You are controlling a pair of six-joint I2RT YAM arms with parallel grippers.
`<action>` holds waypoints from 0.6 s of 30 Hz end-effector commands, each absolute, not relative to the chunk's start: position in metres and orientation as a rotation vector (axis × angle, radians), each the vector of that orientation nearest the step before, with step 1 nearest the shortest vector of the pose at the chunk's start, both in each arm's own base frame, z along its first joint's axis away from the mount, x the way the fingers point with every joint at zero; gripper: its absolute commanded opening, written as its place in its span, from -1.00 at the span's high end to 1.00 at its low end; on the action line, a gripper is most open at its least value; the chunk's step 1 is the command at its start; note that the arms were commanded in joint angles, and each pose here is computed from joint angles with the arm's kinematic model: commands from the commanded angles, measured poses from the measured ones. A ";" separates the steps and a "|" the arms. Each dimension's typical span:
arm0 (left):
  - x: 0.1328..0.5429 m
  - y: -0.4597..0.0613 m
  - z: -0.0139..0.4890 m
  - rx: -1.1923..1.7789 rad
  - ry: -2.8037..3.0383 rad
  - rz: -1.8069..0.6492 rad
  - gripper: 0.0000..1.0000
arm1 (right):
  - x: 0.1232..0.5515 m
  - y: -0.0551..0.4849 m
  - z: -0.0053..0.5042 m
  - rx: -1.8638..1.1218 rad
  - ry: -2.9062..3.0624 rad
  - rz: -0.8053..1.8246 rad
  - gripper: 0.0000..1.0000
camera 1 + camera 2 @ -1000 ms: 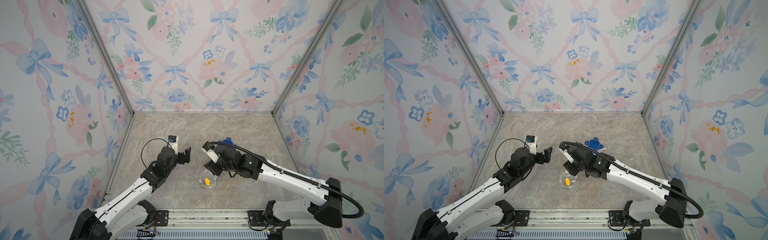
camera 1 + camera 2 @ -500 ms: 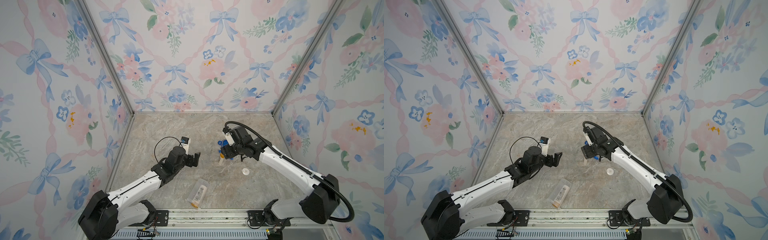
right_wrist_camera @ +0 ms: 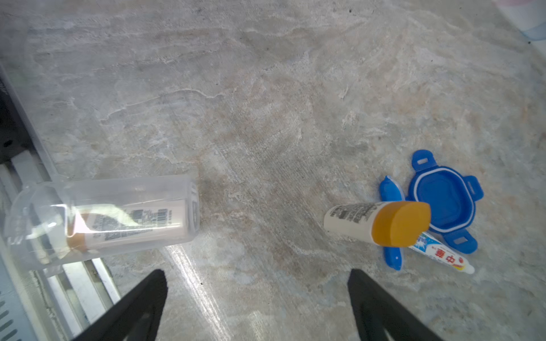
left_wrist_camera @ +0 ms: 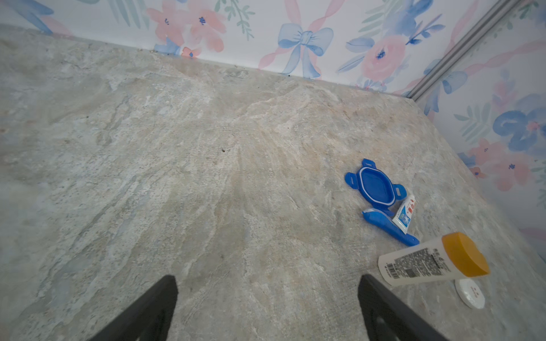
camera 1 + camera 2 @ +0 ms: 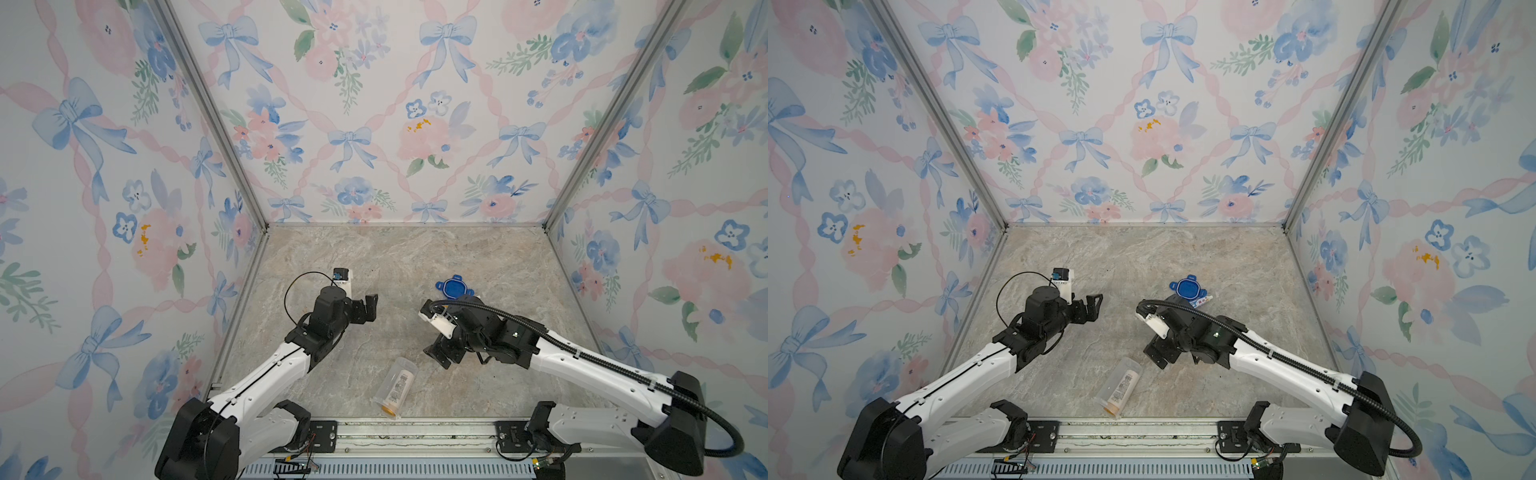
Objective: Pack away toiletry kits
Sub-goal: Adjust the container at the center of the board.
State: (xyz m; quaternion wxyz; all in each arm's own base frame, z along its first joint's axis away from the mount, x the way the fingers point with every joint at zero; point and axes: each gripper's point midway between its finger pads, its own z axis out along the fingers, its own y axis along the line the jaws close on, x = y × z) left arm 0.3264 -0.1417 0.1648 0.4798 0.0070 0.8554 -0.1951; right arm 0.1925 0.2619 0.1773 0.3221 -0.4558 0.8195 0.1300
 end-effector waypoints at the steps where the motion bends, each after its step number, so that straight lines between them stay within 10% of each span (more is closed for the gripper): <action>1: 0.327 -0.130 0.162 -0.068 2.098 -0.564 -0.96 | 0.165 0.279 0.191 -1.214 2.087 0.335 -0.94; 18: 0.341 -0.042 0.195 -0.357 1.945 -0.498 -0.96 | 0.064 0.360 0.150 -1.528 1.962 -0.032 -0.94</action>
